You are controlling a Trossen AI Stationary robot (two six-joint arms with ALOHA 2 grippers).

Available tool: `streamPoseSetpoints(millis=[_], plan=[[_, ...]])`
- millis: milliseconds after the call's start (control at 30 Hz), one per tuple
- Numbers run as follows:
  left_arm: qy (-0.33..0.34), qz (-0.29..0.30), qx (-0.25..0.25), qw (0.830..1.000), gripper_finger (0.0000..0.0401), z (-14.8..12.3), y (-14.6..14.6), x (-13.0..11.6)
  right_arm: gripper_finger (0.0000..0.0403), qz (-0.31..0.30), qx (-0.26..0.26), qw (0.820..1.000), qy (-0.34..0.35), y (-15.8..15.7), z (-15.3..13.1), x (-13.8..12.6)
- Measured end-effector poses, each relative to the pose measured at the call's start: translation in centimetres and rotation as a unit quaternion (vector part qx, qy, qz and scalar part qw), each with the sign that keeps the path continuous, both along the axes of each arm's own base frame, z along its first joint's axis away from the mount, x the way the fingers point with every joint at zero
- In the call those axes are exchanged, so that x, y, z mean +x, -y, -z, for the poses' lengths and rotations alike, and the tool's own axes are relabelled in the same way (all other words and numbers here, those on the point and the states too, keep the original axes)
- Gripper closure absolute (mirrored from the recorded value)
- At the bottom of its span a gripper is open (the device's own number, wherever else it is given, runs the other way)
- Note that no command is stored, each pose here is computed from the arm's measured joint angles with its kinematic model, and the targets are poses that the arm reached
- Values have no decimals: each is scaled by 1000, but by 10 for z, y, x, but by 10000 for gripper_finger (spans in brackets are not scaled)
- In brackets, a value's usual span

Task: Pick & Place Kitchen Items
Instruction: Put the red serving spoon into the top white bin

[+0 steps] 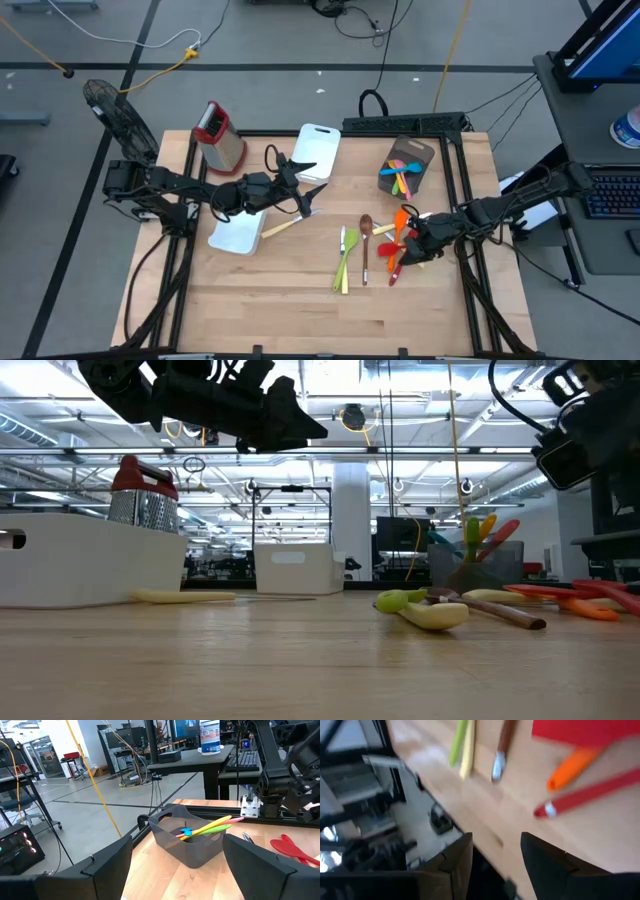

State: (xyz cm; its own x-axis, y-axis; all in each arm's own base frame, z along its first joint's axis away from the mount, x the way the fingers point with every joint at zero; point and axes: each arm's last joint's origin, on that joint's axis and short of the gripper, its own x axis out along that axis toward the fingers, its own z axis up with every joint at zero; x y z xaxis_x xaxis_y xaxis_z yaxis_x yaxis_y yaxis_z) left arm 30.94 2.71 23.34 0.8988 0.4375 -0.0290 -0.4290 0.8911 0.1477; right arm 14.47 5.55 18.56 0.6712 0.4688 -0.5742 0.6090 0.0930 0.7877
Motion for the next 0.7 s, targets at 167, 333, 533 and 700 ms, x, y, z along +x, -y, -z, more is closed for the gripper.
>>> streamPoseSetpoints(millis=[167, 333, 533, 700], plan=[[0, 0, 0, 1000, 91, 0, 0, 0, 240, 77, -27, 997, 5, 4, 0, 2], [0, 0, -1, 1000, 91, 0, 0, 0, 238, 143, -25, 989, 1, 4, 1, 2], [0, 0, -1, 1000, 91, 0, 0, 0, 238, 175, -33, 983, -33, -2, 2, 0], [-1, 0, -1, 1000, 91, 0, 0, 0, 240, 170, -79, 975, -122, -7, -15, 0]])
